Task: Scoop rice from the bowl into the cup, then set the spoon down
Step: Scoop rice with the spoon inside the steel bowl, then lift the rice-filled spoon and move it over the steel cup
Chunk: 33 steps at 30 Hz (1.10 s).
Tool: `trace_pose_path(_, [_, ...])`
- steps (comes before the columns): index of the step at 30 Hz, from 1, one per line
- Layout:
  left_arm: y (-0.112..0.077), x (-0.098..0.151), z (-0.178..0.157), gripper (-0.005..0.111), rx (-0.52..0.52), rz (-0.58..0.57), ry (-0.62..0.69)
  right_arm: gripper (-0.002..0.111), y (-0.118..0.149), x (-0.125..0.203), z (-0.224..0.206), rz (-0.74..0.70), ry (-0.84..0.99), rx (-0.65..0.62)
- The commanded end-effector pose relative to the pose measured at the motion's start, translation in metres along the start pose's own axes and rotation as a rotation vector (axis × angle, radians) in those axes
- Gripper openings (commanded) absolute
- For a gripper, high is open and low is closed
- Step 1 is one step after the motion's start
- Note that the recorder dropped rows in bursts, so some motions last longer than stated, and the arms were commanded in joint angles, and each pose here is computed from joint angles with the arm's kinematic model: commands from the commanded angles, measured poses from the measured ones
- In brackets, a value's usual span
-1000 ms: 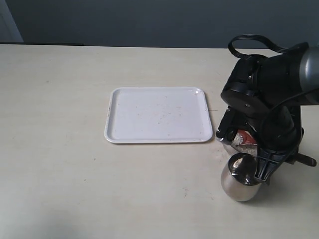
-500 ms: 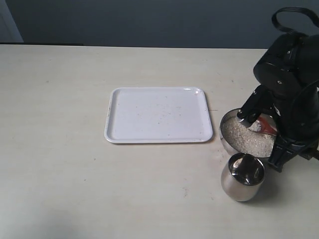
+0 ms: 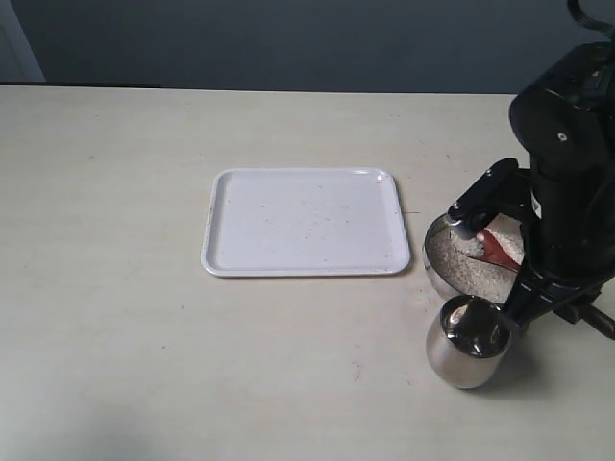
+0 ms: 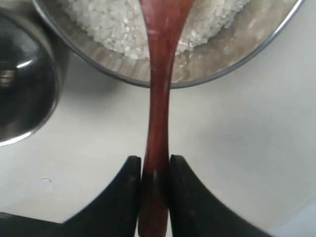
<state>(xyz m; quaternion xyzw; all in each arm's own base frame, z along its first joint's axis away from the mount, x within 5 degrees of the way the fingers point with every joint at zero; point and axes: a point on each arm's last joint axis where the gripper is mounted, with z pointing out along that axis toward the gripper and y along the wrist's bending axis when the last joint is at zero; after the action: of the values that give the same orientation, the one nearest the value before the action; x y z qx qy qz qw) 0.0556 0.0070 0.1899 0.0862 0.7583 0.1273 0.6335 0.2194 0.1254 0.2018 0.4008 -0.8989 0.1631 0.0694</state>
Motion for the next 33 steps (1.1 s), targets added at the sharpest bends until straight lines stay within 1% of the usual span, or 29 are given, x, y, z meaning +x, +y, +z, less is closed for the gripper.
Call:
trace_pose_path(1, [0.0,-0.002,0.0,0.001,0.011,-0.007,-0.011,0.0,-0.002,0.006,-0.011,0.021,-0.051,-0.007])
trace_pose_path(8, [0.0,-0.002,0.0,0.001,0.011,-0.007,-0.011,0.0,0.001,0.014,-0.022,0.052,-0.106,-0.052])
trace_pose_path(18, [0.0,-0.002,0.0,0.001,0.011,-0.007,-0.011,0.0,0.001,0.015,-0.023,0.052,-0.11,-0.057])
trace_pose_path(22, [0.0,-0.002,0.0,0.001,0.011,-0.007,-0.011,0.0,0.006,0.018,-0.017,0.053,-0.091,-0.082])
trace_pose_path(28, [0.0,-0.002,0.0,0.001,0.011,-0.007,-0.011,0.0,0.01,0.029,0.0,0.007,-0.022,-0.064])
trace_pose_path(33, [0.0,-0.002,0.0,0.001,0.011,-0.007,-0.011,0.0,0.012,0.032,-0.002,0.018,-0.035,-0.085])
